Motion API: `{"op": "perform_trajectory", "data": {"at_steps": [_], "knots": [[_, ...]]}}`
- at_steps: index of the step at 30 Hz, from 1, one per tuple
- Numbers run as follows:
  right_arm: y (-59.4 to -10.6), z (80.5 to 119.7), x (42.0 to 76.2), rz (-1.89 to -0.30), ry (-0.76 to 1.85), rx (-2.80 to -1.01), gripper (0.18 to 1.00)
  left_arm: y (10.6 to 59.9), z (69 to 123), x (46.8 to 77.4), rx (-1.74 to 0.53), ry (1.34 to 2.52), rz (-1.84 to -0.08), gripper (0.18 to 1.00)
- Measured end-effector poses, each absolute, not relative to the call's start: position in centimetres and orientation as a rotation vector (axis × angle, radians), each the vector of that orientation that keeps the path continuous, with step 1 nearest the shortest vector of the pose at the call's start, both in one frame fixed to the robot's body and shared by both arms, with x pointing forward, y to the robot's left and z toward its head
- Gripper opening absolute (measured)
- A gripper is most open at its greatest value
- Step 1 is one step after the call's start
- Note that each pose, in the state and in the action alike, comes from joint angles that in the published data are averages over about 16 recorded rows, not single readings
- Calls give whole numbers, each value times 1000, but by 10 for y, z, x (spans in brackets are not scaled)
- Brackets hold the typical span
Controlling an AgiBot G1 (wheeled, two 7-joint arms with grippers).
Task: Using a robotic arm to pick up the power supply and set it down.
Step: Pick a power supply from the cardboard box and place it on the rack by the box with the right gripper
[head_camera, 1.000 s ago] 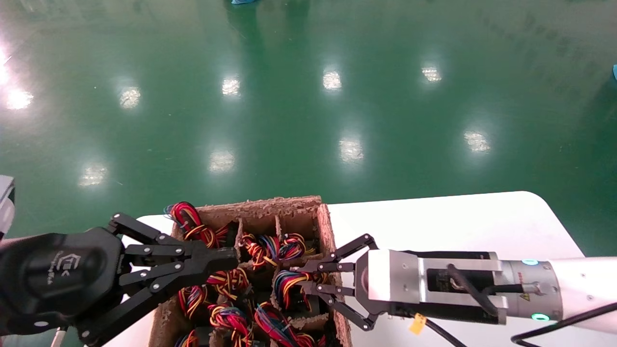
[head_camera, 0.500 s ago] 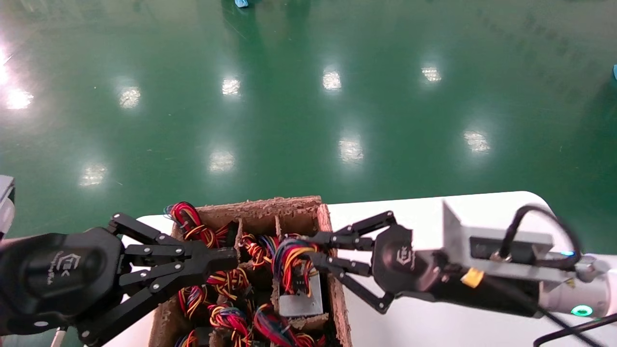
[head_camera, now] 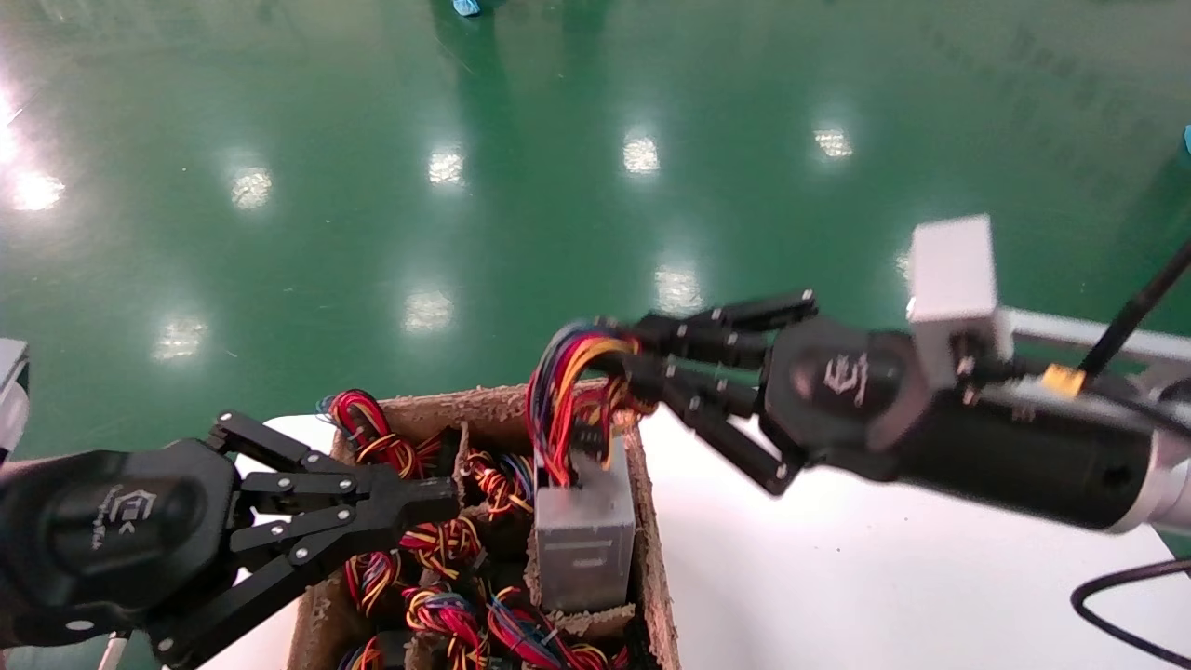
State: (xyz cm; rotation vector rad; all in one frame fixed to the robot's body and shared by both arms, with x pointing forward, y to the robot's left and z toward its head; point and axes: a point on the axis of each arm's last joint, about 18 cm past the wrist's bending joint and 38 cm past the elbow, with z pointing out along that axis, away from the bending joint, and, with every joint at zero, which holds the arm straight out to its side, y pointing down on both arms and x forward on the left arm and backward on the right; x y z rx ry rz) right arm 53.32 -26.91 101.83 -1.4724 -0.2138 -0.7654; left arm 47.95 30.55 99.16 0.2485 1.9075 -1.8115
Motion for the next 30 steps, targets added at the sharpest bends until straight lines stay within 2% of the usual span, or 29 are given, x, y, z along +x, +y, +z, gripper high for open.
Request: {"op": "perform_trajectory", "data": {"at_steps": [9,18,30], "knots": [[-281,1055,535,-763,-127,-1331,228,305,992,480,248,1907,-1811,191],[-302,1086,550,-817,14,-1205,228,305,992,480,248,1907,-1811,191],[-359,1083,588,-1014,293,-1176,228,305,992,480,248,1907,-1811,191]]}}
